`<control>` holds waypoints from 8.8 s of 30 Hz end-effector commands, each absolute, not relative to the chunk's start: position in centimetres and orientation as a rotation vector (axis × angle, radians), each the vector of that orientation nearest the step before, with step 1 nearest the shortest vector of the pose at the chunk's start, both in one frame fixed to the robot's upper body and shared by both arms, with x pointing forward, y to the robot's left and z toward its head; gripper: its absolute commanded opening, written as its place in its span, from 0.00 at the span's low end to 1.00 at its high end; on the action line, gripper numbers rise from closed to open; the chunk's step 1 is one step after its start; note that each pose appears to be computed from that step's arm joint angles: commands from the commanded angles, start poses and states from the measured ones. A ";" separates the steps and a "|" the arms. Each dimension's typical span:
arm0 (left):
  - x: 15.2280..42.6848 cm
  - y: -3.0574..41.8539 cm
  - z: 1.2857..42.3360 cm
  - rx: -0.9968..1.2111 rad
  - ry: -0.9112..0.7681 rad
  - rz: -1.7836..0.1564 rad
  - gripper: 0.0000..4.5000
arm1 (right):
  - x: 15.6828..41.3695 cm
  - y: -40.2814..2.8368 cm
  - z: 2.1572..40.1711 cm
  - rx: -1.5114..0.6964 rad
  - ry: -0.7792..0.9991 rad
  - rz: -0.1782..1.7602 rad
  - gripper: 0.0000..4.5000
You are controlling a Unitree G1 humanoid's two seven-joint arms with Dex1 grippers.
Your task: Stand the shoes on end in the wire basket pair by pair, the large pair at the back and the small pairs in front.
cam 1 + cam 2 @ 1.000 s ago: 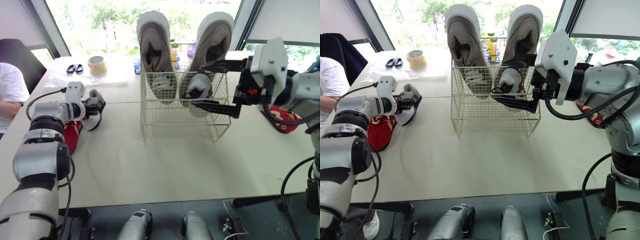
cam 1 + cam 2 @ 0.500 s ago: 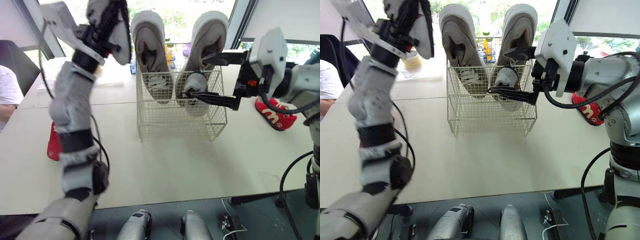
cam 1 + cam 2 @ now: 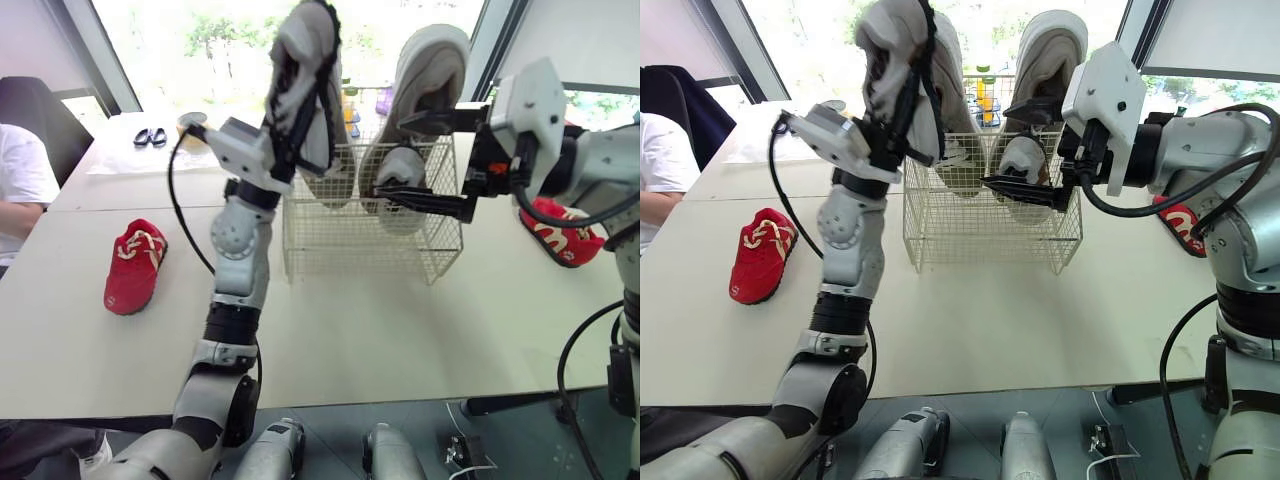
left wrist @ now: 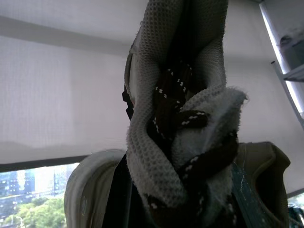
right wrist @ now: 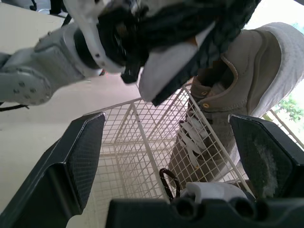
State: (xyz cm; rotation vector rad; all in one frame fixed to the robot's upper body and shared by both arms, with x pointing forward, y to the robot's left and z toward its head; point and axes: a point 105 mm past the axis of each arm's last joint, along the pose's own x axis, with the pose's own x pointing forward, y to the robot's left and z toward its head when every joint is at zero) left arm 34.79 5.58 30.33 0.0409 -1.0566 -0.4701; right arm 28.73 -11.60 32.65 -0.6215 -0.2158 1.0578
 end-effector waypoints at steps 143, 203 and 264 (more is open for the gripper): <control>30.8 12.6 32.9 -0.362 0.096 -1.510 1.00 | 25.7 -10.3 33.5 -1.077 -0.550 1.066 0.00; 30.1 13.4 32.2 -0.787 -0.105 -1.394 0.06 | 27.3 -16.4 37.2 -0.039 -0.353 1.023 0.99; 28.1 15.3 28.7 -0.431 0.044 -1.295 0.99 | 31.7 -15.6 33.8 -0.696 -0.084 1.222 0.12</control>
